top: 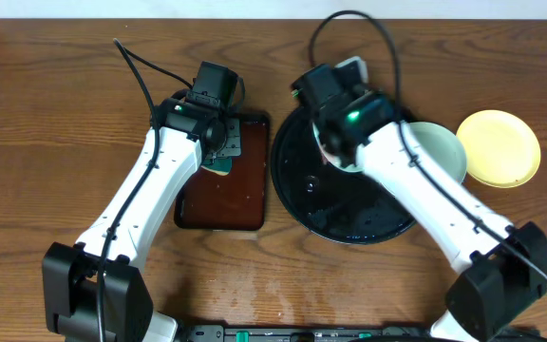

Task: Clean dirty plates on tray and stack at the side
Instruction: 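Lift the pale green plate off the black tray with the right gripper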

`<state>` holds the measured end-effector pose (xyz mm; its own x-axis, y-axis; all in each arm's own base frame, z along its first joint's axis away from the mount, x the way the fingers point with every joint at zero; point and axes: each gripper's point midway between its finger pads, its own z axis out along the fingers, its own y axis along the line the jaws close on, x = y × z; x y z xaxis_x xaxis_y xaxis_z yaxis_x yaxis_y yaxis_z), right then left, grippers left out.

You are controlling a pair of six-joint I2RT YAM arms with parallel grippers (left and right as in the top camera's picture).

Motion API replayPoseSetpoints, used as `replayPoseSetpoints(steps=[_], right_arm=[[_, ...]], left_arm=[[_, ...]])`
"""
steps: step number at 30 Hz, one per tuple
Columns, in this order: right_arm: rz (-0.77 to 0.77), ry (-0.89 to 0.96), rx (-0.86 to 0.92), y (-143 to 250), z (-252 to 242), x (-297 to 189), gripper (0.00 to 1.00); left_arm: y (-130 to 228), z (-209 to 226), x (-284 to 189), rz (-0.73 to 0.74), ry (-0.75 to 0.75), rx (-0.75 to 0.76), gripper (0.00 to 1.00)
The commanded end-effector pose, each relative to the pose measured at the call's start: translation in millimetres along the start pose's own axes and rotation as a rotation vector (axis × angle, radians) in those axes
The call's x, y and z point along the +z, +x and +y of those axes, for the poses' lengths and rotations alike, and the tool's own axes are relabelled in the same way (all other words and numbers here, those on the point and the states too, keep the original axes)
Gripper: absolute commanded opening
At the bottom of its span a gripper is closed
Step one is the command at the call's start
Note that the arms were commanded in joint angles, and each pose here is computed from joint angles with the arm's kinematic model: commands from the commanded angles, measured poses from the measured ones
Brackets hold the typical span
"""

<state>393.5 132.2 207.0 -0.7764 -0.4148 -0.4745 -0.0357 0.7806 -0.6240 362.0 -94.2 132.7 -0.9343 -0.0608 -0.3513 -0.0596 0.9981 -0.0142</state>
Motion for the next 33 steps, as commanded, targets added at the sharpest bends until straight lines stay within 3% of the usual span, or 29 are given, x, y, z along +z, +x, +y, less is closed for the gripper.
replayPoseSetpoints(steps=[1, 10, 19, 21, 25, 33], right_arm=[[-0.127, 0.173, 0.078, -19, -24, -32, 0.01], [-0.261, 0.263, 0.093, -30, -15, -73, 0.01], [-0.271, 0.258, 0.129, -30, -14, -75, 0.01], [-0.245, 0.177, 0.134, -29, -1, -69, 0.01], [-0.102, -0.156, 0.126, -21, 38, -38, 0.01], [0.122, -0.536, 0.386, -10, 17, 31, 0.01]], left_arm=[[2, 2, 3, 0.003, -0.007, -0.022, 0.07], [1, 2, 3, 0.001, -0.007, -0.033, 0.08], [1, 2, 3, 0.001, -0.007, -0.033, 0.07], [1, 2, 3, 0.001, -0.007, -0.033, 0.07], [3, 2, 3, 0.008, -0.009, -0.032, 0.08], [5, 3, 3, 0.016, -0.012, -0.03, 0.07]])
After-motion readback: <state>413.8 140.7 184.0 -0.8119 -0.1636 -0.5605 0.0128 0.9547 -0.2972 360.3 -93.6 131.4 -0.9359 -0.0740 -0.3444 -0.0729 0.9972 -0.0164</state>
